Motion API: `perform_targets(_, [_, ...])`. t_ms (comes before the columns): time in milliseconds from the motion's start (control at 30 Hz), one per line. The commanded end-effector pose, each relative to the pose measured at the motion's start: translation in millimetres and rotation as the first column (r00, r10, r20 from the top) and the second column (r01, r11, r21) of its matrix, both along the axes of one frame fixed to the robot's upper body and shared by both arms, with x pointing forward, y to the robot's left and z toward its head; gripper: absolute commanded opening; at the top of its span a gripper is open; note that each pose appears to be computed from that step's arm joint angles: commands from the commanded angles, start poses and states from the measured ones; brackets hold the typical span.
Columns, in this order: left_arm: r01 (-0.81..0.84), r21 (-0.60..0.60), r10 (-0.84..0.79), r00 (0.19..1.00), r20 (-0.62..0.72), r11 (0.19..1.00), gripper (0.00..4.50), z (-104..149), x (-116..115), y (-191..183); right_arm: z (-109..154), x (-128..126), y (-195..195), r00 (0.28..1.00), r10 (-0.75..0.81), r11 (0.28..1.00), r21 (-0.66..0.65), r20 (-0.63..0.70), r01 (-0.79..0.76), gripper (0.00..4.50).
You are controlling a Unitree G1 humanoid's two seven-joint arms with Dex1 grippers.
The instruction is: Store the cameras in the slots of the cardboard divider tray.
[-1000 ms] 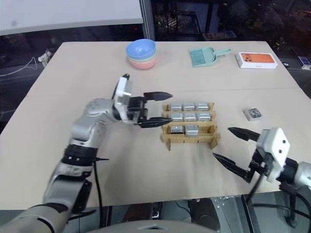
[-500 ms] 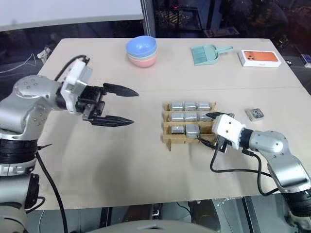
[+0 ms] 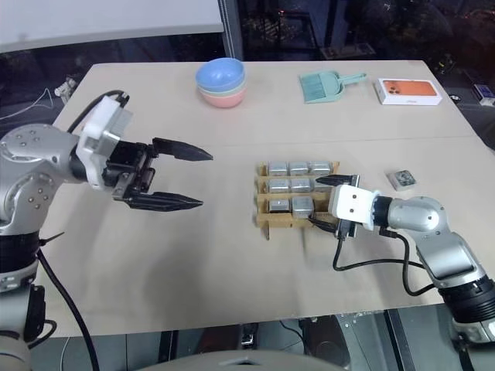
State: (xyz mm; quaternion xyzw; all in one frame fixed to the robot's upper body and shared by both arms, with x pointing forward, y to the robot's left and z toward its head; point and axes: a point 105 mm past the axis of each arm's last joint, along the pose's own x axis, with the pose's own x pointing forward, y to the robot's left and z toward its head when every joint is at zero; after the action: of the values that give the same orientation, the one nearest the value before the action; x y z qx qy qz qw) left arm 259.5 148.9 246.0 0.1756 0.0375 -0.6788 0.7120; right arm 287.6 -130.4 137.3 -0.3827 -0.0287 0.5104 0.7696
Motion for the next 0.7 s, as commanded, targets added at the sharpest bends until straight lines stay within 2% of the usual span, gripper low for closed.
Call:
perform_targets(33, [0.013, -0.005, -0.013, 0.999, 0.050, 1.000, 4.32, 10.9, -6.2, 0.3, 3.5, 0.1, 3.9, 0.998, 0.031, 0.999, -0.039, 0.051, -0.029, 4.50])
perform_targets(200, [0.020, -0.007, -0.020, 0.998, 0.051, 1.000, 4.32, 10.9, -6.2, 0.2, -0.8, 0.5, 2.4, 0.995, 0.057, 0.994, -0.103, 0.085, -0.048, 4.50])
perform_targets(433, [0.032, -0.013, -0.031, 0.998, 0.049, 0.999, 4.32, 10.9, -5.7, -0.2, 9.8, 4.0, 9.4, 0.991, 0.054, 0.998, -0.036, 0.126, -0.050, 4.50])
perform_targets(467, [0.033, -0.014, -0.033, 0.998, 0.048, 0.999, 4.50, 10.8, -5.8, -0.5, 10.8, 3.9, 9.7, 0.990, 0.055, 0.998, -0.029, 0.129, -0.051, 3.97])
perform_targets(533, [0.030, -0.013, -0.030, 0.998, 0.049, 0.999, 4.50, 10.2, -4.8, 0.0, 12.9, 3.4, 9.4, 0.989, 0.057, 0.998, -0.023, 0.135, -0.054, 3.48])
perform_targets(700, [0.026, -0.011, -0.026, 0.999, 0.047, 1.000, 4.50, 7.6, -3.4, 2.1, 13.3, -4.1, 12.0, 0.988, 0.087, 0.996, -0.015, 0.125, -0.086, 0.92])
